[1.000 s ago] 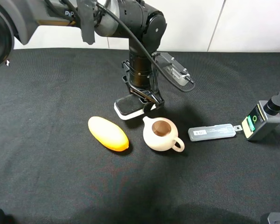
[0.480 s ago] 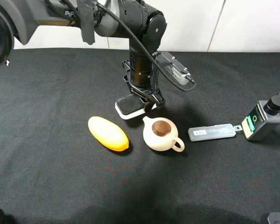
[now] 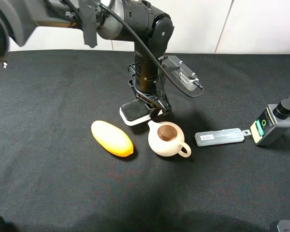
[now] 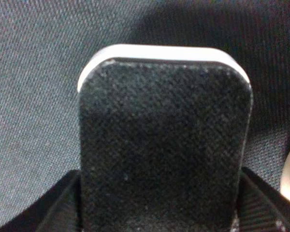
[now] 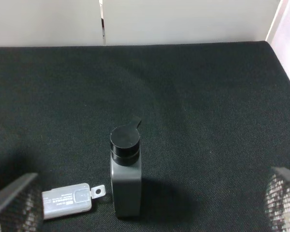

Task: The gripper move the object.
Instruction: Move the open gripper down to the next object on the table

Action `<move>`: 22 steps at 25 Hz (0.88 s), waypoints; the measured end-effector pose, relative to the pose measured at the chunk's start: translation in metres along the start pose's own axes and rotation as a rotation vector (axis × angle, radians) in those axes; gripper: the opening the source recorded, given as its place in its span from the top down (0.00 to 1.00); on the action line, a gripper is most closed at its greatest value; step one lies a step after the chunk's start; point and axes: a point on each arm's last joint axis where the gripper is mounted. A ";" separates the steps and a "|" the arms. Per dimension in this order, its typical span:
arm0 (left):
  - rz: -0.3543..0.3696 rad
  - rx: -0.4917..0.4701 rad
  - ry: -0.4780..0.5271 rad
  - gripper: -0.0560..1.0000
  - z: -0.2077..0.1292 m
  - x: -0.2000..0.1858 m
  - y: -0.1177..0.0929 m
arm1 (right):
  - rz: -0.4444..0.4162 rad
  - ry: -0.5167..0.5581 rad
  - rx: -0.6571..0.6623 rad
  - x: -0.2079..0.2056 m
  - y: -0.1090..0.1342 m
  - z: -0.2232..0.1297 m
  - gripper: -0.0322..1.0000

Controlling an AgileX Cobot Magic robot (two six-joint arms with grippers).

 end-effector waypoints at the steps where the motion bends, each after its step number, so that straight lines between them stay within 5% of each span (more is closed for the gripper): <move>1: 0.004 0.002 -0.008 0.33 -0.001 -0.001 0.000 | 0.000 0.000 0.000 0.000 0.000 0.000 0.30; 22: 0.016 0.001 -0.058 0.33 -0.002 -0.003 0.001 | 0.000 0.000 0.000 0.000 0.000 0.000 0.30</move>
Point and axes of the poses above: a point on each arm's last joint axis where the gripper is mounted, x pointing out along that axis toward the gripper, y along the wrist's bending axis when the last joint is at zero, z = x × y, and after that the axes turned 2 degrees about x, right-handed
